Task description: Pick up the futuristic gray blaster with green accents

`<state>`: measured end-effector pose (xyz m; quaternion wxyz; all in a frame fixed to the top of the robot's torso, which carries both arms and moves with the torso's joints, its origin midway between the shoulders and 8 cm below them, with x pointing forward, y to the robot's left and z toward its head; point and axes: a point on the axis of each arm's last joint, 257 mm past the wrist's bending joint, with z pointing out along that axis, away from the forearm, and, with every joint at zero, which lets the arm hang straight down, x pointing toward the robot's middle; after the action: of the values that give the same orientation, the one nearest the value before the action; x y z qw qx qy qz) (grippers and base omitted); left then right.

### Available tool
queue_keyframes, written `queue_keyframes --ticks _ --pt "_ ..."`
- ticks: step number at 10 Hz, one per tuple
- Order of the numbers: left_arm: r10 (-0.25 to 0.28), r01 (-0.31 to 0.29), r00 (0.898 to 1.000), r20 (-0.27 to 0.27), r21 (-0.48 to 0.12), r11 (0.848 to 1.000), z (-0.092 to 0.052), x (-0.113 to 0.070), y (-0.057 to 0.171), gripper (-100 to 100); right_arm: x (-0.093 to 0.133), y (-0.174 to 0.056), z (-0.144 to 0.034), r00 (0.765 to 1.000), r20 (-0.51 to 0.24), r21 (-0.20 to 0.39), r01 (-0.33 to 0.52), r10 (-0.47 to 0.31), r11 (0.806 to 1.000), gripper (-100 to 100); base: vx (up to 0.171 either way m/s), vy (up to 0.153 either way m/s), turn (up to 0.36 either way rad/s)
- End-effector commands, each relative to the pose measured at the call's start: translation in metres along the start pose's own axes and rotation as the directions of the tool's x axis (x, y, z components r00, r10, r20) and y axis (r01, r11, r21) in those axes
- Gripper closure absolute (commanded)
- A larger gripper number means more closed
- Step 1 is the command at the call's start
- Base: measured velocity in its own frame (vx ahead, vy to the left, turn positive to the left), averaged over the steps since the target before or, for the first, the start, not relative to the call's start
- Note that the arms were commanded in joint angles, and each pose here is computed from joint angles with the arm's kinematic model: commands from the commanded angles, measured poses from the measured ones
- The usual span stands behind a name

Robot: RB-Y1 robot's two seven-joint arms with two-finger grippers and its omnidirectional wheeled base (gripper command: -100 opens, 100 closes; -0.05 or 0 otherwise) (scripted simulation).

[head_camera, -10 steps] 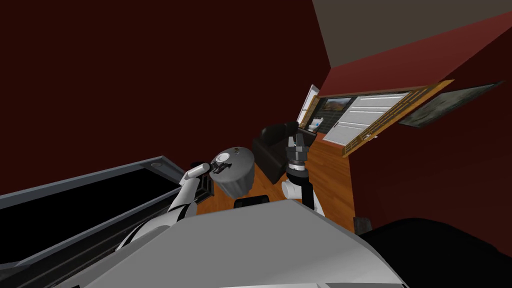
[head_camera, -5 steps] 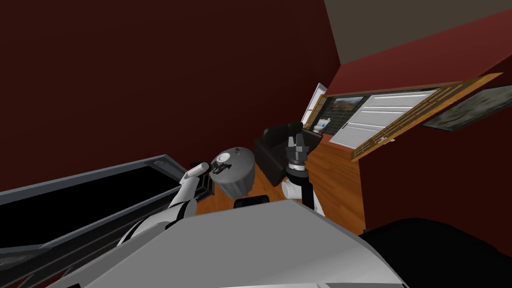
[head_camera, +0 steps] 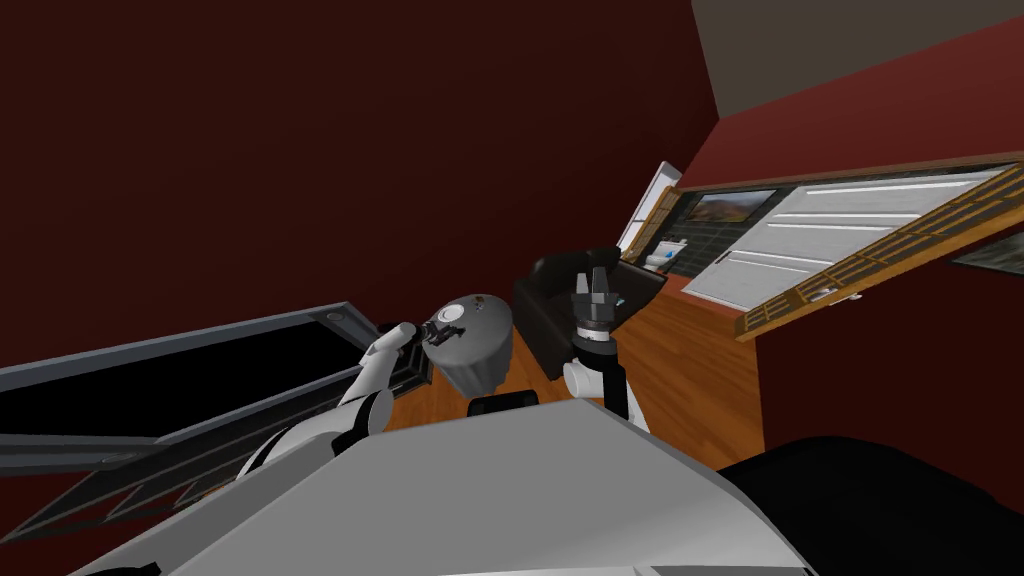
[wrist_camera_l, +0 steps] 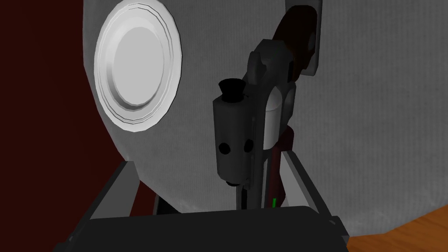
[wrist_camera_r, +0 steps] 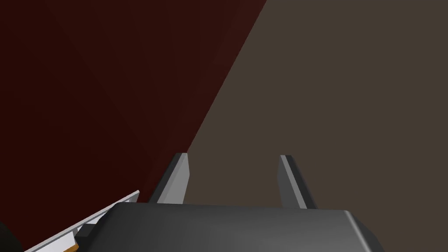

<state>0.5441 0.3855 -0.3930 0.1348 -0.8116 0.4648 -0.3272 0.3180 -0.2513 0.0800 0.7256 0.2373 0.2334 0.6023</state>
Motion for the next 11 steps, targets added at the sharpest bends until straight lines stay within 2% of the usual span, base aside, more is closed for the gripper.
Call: queue_keyframes --ticks 1,3,4,6,7,8,9,10,11 --pt "0.006 -0.007 1.0 -0.016 -0.018 1.0 0.003 0.0 0.005 -100 0.0 0.0 0.0 1.0 0.0 0.0 0.0 0.0 1.0 0 0.065 -0.125 0.208" --pt "0.058 -0.058 0.998 -0.017 -0.017 0.998 0.003 0.0 0.005 -100 0.0 0.0 0.0 1.0 0.0 0.0 0.0 0.0 1.0 0 0.023 -0.037 -0.027" --pt "0.038 -0.038 0.998 -0.05 -0.011 0.999 0.003 0.007 -0.006 -100 0.0 0.0 0.0 1.0 0.0 0.0 0.0 0.0 1.0 0 0.055 -0.078 0.325" --pt "0.081 -0.082 0.995 -0.053 -0.025 0.996 0.005 0.005 0.002 -100 0.0 0.0 0.0 1.0 0.0 0.0 0.0 0.0 1.0 0 0.042 -0.093 0.122" --pt "0.09 -0.092 0.994 -0.054 -0.025 0.995 0.005 0.005 0.002 -100 0.0 0.0 0.0 1.0 0.0 0.0 0.0 0.0 1.0 0 0.001 -0.006 -0.048" --pt "0.076 -0.078 0.993 -0.087 -0.015 0.997 0.004 0.013 -0.009 -100 0.0 0.0 0.0 1.0 0.0 0.0 0.0 0.0 1.0 0 0.05 -0.089 0.313" --pt "0.086 -0.089 0.992 -0.091 -0.029 0.996 0.007 0.011 -0.001 -100 0.0 0.0 0.0 1.0 0.0 0.0 0.0 0.0 1.0 0 0.063 -0.116 0.241" --pt "0.115 -0.118 0.989 -0.091 -0.027 0.993 0.007 0.011 -0.001 -100 0.0 0.0 0.0 1.0 0.0 0.0 0.0 0.0 1.0 0 0.023 -0.055 0.0" --pt "0.121 -0.124 0.988 -0.092 -0.026 0.992 0.007 0.011 -0.001 -100 0.0 0.0 0.0 1.0 0.0 0.0 0.0 0.0 1.0 0 -0.004 -0.009 -0.038"
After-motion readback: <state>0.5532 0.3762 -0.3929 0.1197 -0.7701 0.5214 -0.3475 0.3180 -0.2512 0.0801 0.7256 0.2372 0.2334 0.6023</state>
